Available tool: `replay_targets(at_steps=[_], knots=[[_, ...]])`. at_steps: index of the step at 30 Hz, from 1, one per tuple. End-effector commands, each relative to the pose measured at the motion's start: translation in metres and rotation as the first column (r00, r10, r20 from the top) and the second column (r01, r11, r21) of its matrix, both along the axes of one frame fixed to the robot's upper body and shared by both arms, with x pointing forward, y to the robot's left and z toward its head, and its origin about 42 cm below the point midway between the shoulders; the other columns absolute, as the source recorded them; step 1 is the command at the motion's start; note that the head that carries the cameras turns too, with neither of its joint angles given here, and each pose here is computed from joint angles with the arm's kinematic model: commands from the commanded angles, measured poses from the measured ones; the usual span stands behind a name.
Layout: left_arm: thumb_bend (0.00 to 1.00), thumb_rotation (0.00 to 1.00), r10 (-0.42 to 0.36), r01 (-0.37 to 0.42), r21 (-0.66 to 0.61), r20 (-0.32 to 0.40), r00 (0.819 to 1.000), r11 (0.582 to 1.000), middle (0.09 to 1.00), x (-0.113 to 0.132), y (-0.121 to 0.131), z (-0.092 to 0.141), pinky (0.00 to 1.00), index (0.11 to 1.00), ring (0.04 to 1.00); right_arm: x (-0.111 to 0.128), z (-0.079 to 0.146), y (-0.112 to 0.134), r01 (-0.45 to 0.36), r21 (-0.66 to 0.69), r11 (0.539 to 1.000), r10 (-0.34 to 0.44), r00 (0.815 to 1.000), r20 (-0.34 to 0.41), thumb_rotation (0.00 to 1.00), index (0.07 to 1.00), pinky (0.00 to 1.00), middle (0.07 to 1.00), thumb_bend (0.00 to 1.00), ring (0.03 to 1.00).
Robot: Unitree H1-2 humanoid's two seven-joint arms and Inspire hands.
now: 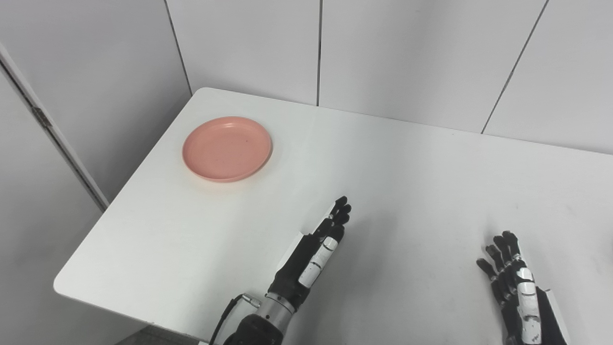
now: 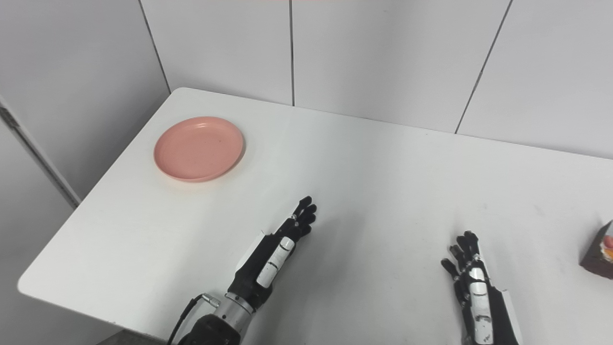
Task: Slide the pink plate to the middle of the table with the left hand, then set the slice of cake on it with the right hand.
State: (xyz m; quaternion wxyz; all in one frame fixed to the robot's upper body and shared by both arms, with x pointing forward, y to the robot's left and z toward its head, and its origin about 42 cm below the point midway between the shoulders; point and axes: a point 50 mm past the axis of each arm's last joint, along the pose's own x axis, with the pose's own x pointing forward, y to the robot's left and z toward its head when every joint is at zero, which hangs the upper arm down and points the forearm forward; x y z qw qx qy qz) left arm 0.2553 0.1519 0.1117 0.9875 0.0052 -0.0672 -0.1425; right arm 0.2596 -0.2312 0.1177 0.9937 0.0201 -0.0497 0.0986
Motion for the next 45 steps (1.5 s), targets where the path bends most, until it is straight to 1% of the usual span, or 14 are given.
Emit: replay_targets(at_steps=[1, 9, 12, 15, 18, 22, 26, 28, 30, 34, 38, 42, 45], knots=[[0.58, 1.00, -0.005, 0.004, -0.007, -0.135, 0.991, 1.000, 0.984, -0.014, -0.009, -0.034, 0.99, 0.975, 0.981, -0.007, -0.006, -0.006, 0.012, -0.017, 1.000, -0.012, 1.000, -0.015, 1.00, 1.000, 1.00, 0.990, 0.35, 0.982], [0.58, 1.00, 0.000, -0.002, -0.019, -0.119, 0.993, 1.000, 0.984, -0.013, -0.008, -0.027, 0.98, 0.974, 0.979, -0.008, -0.005, -0.002, 0.015, -0.017, 1.000, -0.015, 1.000, -0.013, 1.00, 1.000, 1.00, 0.987, 0.35, 0.979], [0.59, 1.00, 0.005, -0.007, -0.024, -0.096, 0.995, 1.000, 0.980, -0.011, -0.009, -0.018, 0.98, 0.973, 0.974, -0.008, -0.005, -0.001, 0.013, -0.011, 1.000, -0.013, 1.000, -0.014, 1.00, 1.000, 1.00, 0.990, 0.36, 0.980], [0.57, 1.00, 0.005, -0.007, -0.033, -0.072, 0.997, 0.999, 0.979, -0.008, -0.009, -0.009, 0.97, 0.975, 0.972, -0.008, -0.005, 0.001, 0.015, -0.006, 1.000, -0.015, 1.000, -0.016, 1.00, 1.000, 1.00, 0.988, 0.35, 0.979], [0.56, 1.00, 0.001, -0.002, -0.033, -0.033, 0.999, 0.999, 0.980, 0.000, -0.008, 0.006, 0.98, 0.976, 0.974, -0.007, -0.005, 0.002, 0.015, 0.001, 1.000, -0.015, 1.000, -0.015, 1.00, 1.000, 1.00, 0.985, 0.34, 0.979], [0.57, 1.00, -0.005, 0.006, -0.029, 0.034, 0.999, 1.000, 0.984, 0.018, -0.004, 0.026, 0.98, 0.983, 0.976, -0.006, -0.005, 0.003, 0.011, 0.005, 1.000, -0.011, 1.000, -0.013, 1.00, 1.000, 1.00, 0.989, 0.36, 0.981], [0.59, 1.00, 0.002, 0.000, -0.036, 0.058, 0.998, 0.999, 0.982, 0.030, -0.001, 0.039, 0.97, 0.981, 0.973, -0.006, -0.005, 0.003, 0.012, 0.004, 1.000, -0.012, 1.000, -0.013, 1.00, 1.000, 1.00, 0.987, 0.36, 0.979], [0.61, 1.00, 0.015, -0.011, -0.039, 0.088, 0.996, 0.999, 0.982, 0.040, 0.001, 0.052, 0.97, 0.981, 0.974, -0.006, -0.005, 0.003, 0.012, -0.003, 1.000, -0.012, 1.000, -0.014, 1.00, 1.000, 1.00, 0.985, 0.36, 0.980], [0.60, 1.00, 0.019, -0.014, -0.040, 0.124, 0.992, 0.999, 0.993, 0.047, 0.005, 0.064, 0.98, 0.989, 0.983, -0.006, -0.004, 0.004, 0.011, -0.006, 1.000, -0.011, 1.000, -0.015, 1.00, 1.000, 1.00, 0.985, 0.36, 0.980], [0.59, 1.00, 0.030, -0.022, -0.049, 0.177, 0.984, 0.999, 0.996, 0.055, 0.015, 0.082, 0.98, 0.992, 0.983, -0.005, -0.004, 0.004, 0.007, -0.005, 1.000, -0.007, 1.000, -0.011, 1.00, 1.000, 1.00, 0.985, 0.36, 0.980], [0.60, 1.00, 0.052, -0.039, -0.067, 0.208, 0.977, 0.997, 0.989, 0.058, 0.026, 0.098, 0.98, 0.988, 0.978, -0.005, -0.004, 0.004, 0.009, -0.002, 1.000, -0.009, 1.000, -0.013, 1.00, 1.000, 1.00, 0.984, 0.35, 0.978], [0.60, 1.00, 0.073, -0.055, -0.077, 0.252, 0.965, 0.996, 0.988, 0.060, 0.038, 0.117, 0.98, 0.988, 0.974, -0.004, -0.005, 0.004, 0.010, -0.006, 1.000, -0.010, 1.000, -0.010, 1.00, 1.000, 1.00, 0.985, 0.35, 0.977], [0.60, 1.00, 0.088, -0.065, -0.092, 0.279, 0.956, 0.994, 0.972, 0.062, 0.047, 0.129, 0.96, 0.973, 0.956, -0.004, -0.006, 0.003, 0.007, -0.003, 1.000, -0.007, 1.000, -0.009, 1.00, 1.000, 1.00, 0.986, 0.35, 0.978]])
